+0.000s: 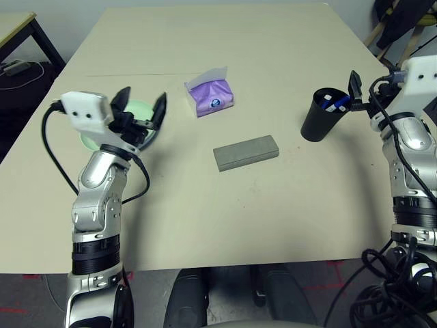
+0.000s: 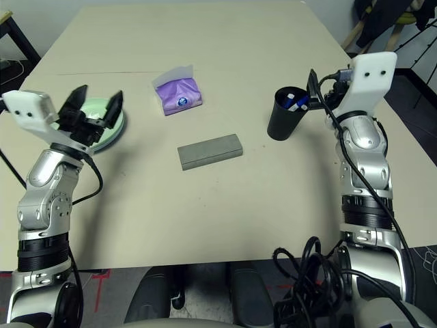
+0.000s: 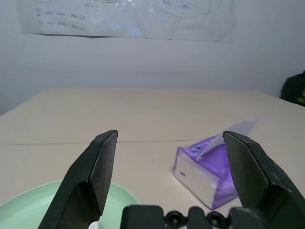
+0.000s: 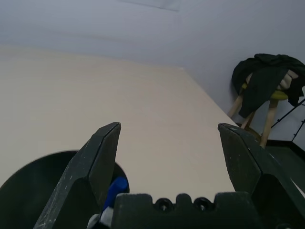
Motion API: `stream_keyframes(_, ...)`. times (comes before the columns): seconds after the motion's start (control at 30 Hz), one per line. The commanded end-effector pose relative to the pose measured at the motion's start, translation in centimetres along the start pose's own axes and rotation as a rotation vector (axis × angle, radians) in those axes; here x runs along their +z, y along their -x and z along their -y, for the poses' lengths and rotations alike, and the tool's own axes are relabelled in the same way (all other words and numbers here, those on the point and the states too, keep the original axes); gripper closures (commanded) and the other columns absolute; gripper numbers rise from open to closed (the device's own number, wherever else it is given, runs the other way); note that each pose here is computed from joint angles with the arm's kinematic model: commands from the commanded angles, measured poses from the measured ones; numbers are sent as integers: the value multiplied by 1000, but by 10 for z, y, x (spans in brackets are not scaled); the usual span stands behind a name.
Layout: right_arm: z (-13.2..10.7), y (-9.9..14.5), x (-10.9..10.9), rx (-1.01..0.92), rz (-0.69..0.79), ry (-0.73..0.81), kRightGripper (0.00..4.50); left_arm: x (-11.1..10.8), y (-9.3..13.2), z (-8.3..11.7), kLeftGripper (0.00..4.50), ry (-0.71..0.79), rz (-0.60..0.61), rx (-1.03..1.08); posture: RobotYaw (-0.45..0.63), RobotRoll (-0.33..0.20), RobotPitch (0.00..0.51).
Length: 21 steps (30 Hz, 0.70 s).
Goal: Organize and tidy the items on the table.
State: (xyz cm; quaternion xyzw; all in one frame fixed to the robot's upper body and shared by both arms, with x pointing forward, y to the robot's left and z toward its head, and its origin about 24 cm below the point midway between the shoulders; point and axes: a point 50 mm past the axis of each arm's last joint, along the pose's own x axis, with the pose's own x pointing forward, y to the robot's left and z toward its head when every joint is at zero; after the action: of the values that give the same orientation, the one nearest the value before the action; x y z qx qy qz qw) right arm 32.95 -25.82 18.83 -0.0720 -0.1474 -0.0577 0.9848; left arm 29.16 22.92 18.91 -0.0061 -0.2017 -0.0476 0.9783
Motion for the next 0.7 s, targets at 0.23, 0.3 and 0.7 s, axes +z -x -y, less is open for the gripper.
stream_keyframes(0.23, 7, 22, -14, -26, 14, -60, 19, -9, 17, -5, 0, 18, -21, 95, 5, 0, 108)
stream_keyframes(0.3, 8, 26, -19, -29, 14, -73, 19, -11, 22, -4, 0, 13, -31, 96, 9, 0, 109)
stream_keyframes(0.7, 13, 43, -46, -66, -39, -100, 19, -14, 45, -25, 0, -93, -54, 273, 41, 0, 108)
